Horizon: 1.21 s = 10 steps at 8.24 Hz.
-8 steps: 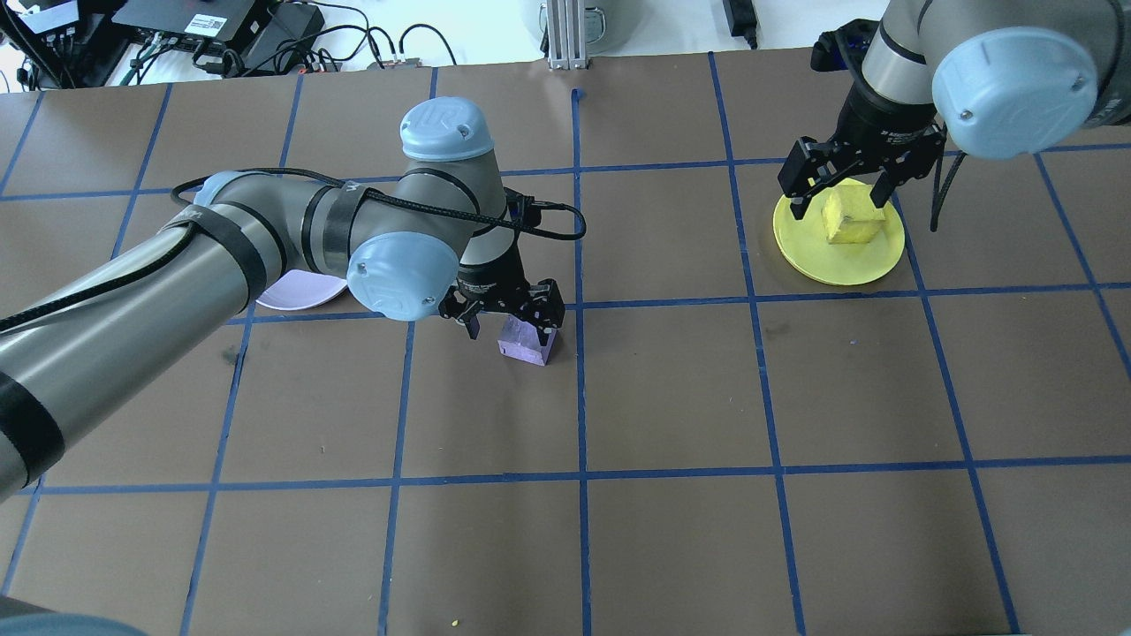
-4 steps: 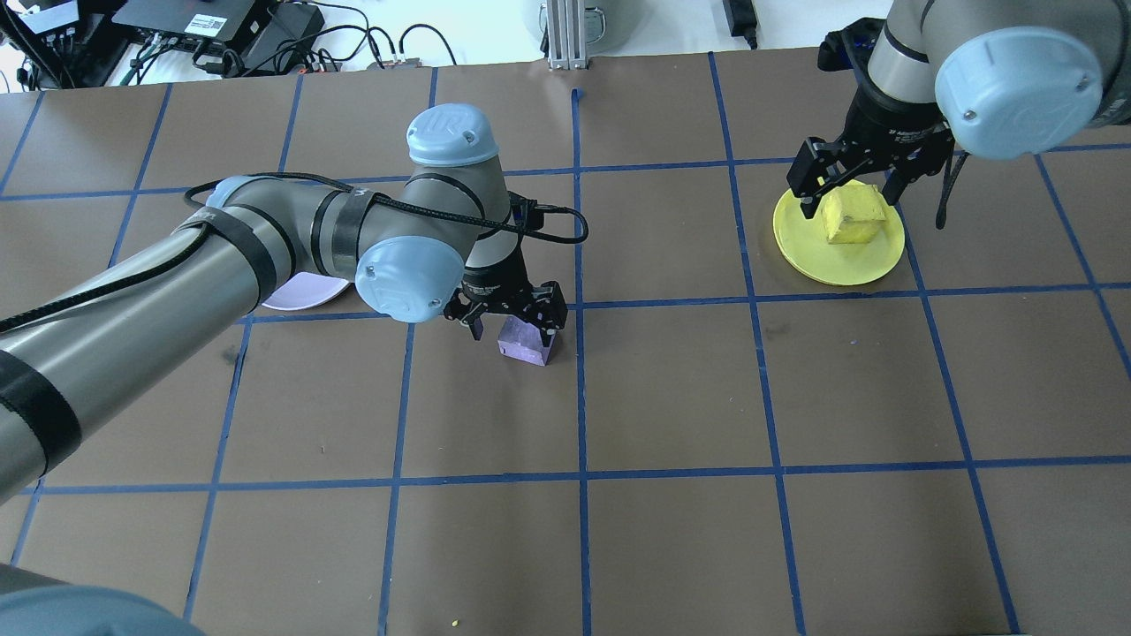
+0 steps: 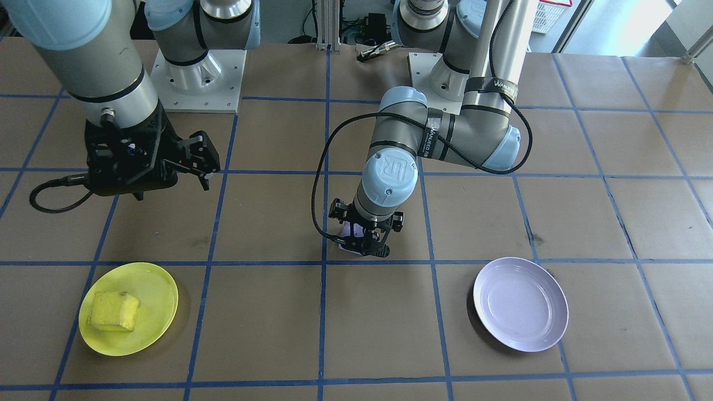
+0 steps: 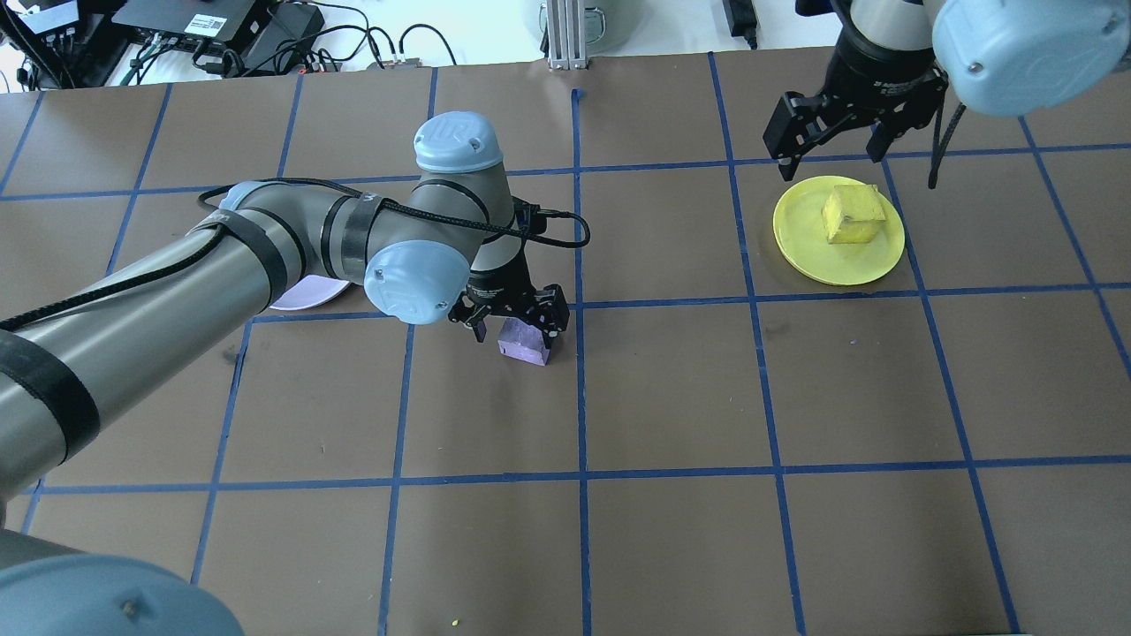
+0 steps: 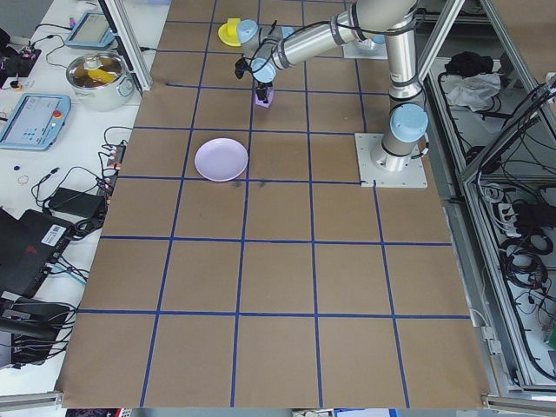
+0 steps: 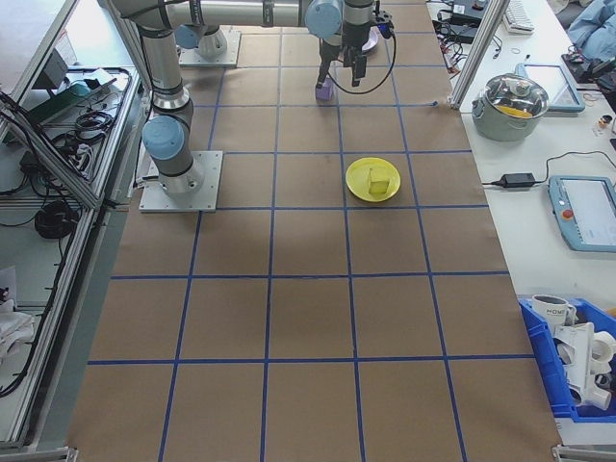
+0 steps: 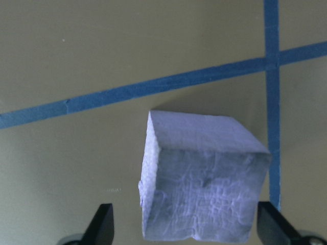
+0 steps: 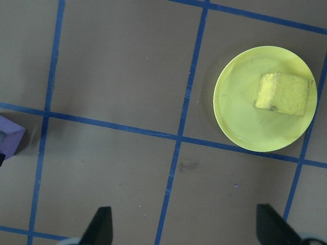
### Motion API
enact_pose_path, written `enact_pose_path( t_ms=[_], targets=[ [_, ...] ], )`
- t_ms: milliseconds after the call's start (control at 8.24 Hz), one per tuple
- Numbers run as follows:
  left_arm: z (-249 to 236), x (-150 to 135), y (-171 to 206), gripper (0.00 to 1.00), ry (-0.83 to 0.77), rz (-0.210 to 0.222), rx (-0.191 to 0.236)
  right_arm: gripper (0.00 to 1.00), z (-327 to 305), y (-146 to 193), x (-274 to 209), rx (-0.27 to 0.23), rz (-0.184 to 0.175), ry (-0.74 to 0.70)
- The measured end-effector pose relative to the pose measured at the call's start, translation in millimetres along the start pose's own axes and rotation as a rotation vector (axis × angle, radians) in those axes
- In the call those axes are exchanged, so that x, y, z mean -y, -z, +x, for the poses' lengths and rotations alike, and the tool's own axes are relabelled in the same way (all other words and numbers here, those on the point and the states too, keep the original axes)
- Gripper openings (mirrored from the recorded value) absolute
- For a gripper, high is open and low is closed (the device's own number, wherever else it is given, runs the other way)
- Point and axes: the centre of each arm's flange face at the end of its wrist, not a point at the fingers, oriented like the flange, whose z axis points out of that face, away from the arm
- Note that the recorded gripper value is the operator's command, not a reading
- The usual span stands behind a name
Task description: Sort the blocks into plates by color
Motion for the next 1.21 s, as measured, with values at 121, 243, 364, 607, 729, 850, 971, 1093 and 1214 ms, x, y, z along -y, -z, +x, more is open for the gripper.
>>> enact_pose_path(
  t_ms=[121,243,364,607,729,850,971,1093,1214],
  targets=[
    [1,1,-1,0.20,0.000,0.002,-0.006,1.00,-14,2,-4,0.000,-0.004,0.004],
    [1,2,-2,0.00,0.000,0.004,-0.013,1.00,-21,5,-14,0.003,-0.017,0.007],
    [2,3,-1,0.00,-0.001,0.007,-0.019,1.00,-24,8,-22,0.007,-0.026,0.010],
    [2,3,3,0.00,-0.003,0.011,-0.020,1.00,-27,3,-31,0.010,-0.033,0.012],
    [-1,1,10,0.00,-0.002,0.010,-0.017,1.00,-27,4,-35,0.009,-0.023,0.012],
    [-2,-2,15,0.00,-0.001,0.000,-0.013,1.00,-27,4,-38,0.008,-0.017,0.012],
    [-7,-2,23,0.00,0.005,-0.003,-0.013,1.00,-27,3,-38,0.008,-0.016,0.012],
    [-21,6,39,0.00,0.018,0.016,-0.017,1.00,-27,2,-38,0.008,-0.017,0.012],
    [-47,17,63,0.00,0.029,0.036,-0.025,1.00,-27,1,-37,0.007,-0.014,0.012]
  ],
)
